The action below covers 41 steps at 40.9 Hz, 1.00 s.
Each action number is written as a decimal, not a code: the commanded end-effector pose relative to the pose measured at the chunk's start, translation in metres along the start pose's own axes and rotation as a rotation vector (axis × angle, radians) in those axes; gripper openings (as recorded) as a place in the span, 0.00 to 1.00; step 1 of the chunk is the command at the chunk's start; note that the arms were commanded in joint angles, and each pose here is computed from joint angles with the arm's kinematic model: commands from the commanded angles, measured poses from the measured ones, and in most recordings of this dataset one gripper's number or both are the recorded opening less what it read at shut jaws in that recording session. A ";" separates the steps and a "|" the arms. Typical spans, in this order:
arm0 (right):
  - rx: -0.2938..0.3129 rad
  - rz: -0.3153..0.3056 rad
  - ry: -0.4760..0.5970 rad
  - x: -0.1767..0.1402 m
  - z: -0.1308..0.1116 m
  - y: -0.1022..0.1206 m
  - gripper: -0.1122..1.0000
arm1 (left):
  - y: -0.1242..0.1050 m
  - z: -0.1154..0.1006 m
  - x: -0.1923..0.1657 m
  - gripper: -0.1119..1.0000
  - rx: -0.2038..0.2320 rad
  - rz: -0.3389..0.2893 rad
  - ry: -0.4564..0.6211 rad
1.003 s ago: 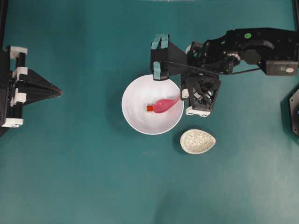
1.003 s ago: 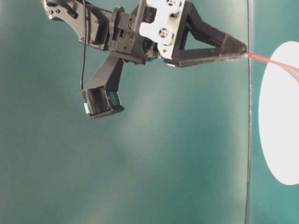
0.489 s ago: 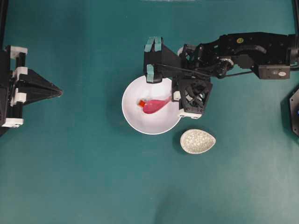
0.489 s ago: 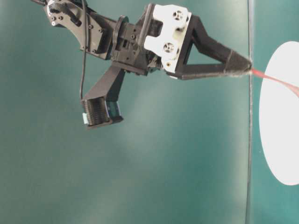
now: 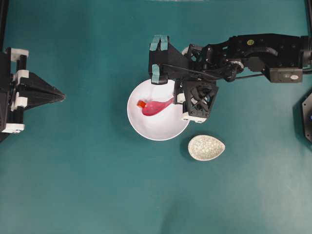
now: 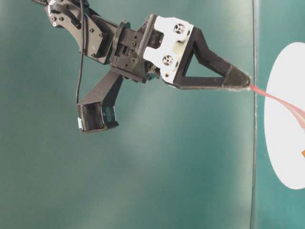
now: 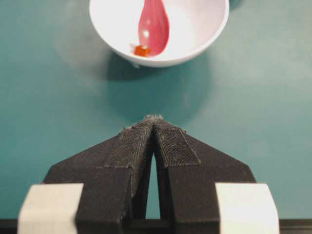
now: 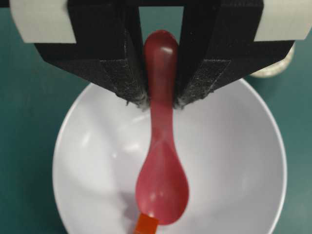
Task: Grip the spoon and scoop the red block from the bowl with right arm.
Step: 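Drag the spoon under the red cube to scoop it up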
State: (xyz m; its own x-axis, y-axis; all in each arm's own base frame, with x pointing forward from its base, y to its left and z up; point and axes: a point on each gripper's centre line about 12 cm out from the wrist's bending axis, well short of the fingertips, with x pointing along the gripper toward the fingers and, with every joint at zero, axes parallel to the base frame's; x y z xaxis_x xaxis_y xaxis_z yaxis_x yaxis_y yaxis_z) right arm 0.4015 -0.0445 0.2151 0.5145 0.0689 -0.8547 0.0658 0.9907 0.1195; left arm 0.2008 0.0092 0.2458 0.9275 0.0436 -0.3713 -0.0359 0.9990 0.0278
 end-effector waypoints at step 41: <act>0.001 -0.030 -0.170 -0.017 0.004 0.000 0.33 | 0.001 0.008 0.000 0.09 0.002 0.002 -0.024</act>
State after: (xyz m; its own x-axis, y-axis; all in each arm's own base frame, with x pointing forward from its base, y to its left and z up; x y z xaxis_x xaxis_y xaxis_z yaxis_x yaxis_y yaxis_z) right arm 0.3968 -0.0464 0.2126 0.5954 0.0301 -0.8029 0.0851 0.9913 0.1003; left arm 0.2008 0.0092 0.2458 0.9275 0.0436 -0.3713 -0.0359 0.9990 0.0278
